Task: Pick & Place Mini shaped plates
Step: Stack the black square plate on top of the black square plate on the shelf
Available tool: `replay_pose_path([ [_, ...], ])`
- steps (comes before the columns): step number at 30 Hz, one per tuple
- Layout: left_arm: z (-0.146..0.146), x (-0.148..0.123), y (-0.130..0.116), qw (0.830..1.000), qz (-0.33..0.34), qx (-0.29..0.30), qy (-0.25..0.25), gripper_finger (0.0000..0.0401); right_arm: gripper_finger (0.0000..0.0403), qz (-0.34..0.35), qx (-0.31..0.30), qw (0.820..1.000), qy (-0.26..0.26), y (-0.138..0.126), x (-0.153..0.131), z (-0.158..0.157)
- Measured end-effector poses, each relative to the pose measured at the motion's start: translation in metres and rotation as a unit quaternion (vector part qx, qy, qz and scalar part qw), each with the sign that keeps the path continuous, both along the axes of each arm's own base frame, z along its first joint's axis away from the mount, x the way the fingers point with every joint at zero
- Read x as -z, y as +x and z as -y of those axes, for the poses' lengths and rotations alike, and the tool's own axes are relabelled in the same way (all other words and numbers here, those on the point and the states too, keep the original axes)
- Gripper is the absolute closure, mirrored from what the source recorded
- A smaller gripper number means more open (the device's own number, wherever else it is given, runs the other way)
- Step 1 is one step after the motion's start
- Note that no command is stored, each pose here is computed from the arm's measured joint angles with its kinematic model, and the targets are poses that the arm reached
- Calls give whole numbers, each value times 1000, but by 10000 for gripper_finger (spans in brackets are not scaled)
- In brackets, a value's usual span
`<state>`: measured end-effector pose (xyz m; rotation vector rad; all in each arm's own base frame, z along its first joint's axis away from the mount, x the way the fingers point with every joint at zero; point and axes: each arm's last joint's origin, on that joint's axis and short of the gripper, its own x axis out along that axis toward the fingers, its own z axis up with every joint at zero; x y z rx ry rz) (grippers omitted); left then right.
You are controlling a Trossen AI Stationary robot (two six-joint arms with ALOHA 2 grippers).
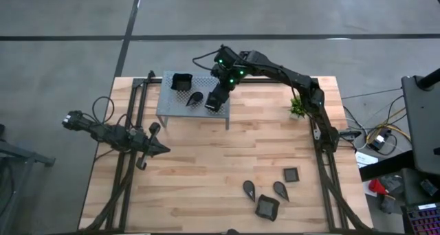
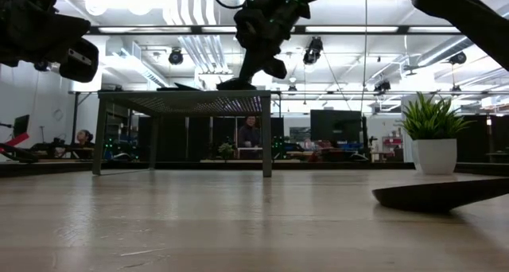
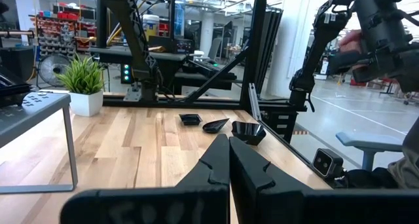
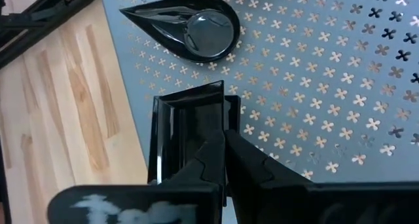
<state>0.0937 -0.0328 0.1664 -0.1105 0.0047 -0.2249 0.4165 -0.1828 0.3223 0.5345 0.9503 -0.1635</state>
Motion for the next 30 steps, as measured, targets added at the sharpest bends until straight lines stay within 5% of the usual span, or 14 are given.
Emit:
replay_pose_path([
  [14, 0, 0, 0, 1000, 0, 0, 0, 401, 391, -2, 4, 1000, 3, -1, -1, 0],
  [30, 0, 0, 0, 1000, 0, 0, 0, 401, 275, -18, -7, 1000, 6, -12, -15, -13],
])
